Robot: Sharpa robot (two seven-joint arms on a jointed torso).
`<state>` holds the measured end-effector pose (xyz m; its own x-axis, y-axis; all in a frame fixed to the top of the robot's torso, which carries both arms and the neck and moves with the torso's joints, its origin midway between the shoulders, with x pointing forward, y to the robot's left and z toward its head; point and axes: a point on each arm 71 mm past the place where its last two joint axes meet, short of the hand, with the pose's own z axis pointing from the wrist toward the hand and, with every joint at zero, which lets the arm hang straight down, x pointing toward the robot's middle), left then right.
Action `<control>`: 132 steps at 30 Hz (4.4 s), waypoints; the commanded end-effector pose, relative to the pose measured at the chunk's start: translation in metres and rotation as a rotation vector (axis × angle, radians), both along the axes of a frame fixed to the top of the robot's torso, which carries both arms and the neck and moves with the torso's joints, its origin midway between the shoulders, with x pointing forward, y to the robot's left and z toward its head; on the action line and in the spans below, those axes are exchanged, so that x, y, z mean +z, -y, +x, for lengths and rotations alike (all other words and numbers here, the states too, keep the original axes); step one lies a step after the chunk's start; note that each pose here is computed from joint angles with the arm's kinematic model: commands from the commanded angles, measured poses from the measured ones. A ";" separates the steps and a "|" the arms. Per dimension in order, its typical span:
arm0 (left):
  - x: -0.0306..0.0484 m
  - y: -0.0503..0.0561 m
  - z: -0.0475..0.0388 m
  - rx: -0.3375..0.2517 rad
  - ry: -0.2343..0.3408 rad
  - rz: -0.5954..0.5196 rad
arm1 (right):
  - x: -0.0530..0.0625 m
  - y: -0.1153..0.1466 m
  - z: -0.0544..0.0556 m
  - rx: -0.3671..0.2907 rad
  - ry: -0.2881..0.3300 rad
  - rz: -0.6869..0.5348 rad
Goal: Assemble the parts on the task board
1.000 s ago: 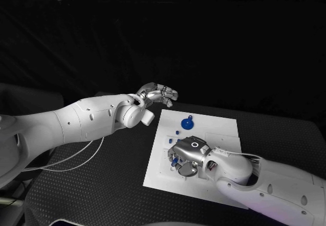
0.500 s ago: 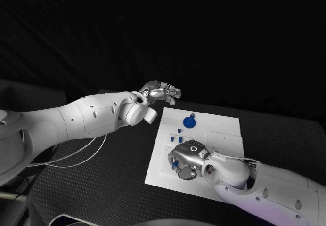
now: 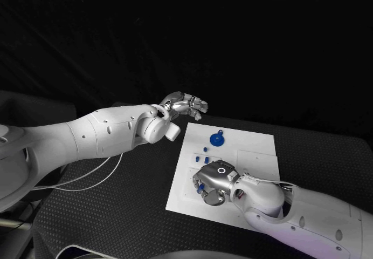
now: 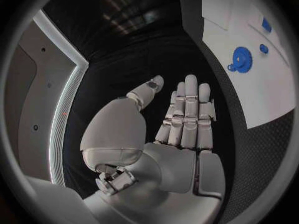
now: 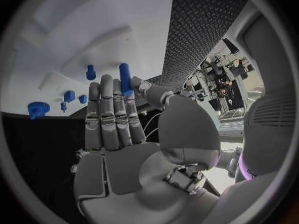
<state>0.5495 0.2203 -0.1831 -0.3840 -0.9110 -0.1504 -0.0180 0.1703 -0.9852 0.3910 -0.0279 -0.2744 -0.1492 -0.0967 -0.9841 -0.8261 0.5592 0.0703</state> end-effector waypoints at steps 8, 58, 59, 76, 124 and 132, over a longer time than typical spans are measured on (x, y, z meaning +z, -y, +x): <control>0.0013 0.004 -0.0007 -0.021 0.002 -0.015 | -0.001 -0.001 0.004 -0.012 0.033 0.007; 0.0010 0.002 -0.0007 -0.019 -0.001 -0.013 | -0.015 0.001 0.000 -0.013 -0.026 -0.022; 0.0010 0.003 -0.0007 -0.020 -0.001 -0.013 | -0.014 0.001 0.000 -0.013 -0.024 -0.015; 0.0007 0.000 -0.0007 -0.015 -0.004 -0.011 | -0.009 0.008 -0.005 -0.020 -0.025 0.036; 0.0001 -0.001 -0.0009 -0.019 -0.012 -0.009 | 0.006 0.018 -0.008 -0.048 -0.016 0.213; 0.0002 -0.003 -0.0002 -0.012 -0.009 -0.008 | 0.037 0.035 0.007 -0.097 -0.036 0.287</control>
